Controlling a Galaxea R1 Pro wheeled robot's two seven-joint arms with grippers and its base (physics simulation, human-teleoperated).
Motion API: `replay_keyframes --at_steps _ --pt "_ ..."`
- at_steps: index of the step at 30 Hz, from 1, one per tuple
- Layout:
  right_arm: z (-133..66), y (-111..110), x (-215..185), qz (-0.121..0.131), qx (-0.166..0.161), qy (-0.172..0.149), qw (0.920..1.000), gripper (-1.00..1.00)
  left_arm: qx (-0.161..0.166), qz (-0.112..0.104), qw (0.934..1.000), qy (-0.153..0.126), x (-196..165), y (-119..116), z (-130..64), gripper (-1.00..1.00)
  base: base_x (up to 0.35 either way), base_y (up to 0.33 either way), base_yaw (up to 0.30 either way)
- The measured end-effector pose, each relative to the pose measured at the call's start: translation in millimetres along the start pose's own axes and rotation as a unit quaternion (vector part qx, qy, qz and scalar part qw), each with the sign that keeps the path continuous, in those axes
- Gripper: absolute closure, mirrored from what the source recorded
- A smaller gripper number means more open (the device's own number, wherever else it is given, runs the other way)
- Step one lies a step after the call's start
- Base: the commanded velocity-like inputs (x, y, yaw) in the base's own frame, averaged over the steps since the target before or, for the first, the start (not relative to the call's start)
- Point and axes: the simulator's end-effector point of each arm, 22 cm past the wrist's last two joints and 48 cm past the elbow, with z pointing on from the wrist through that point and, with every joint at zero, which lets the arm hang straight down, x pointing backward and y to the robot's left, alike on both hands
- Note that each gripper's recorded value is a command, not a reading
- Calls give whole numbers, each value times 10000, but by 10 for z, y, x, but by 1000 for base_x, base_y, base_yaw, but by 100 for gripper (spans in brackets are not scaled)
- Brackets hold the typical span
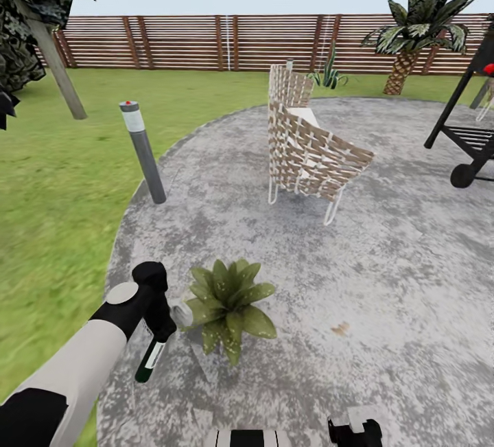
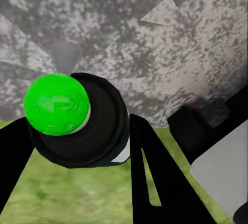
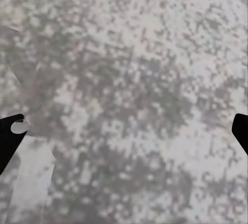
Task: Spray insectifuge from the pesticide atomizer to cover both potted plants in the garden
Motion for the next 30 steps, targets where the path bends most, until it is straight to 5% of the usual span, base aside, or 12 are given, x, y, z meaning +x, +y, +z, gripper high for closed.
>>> replay_keyframes --at_steps 21,30 --pt "2 0 3 1 3 3 10000 -100 -58 53 10000 -45 -42 -2 -31 100 -147 297 -281" --pt "1 -4 -5 6 11 -5 10000 -100 -55 34 10000 -75 -47 3 -45 100 119 315 -171"
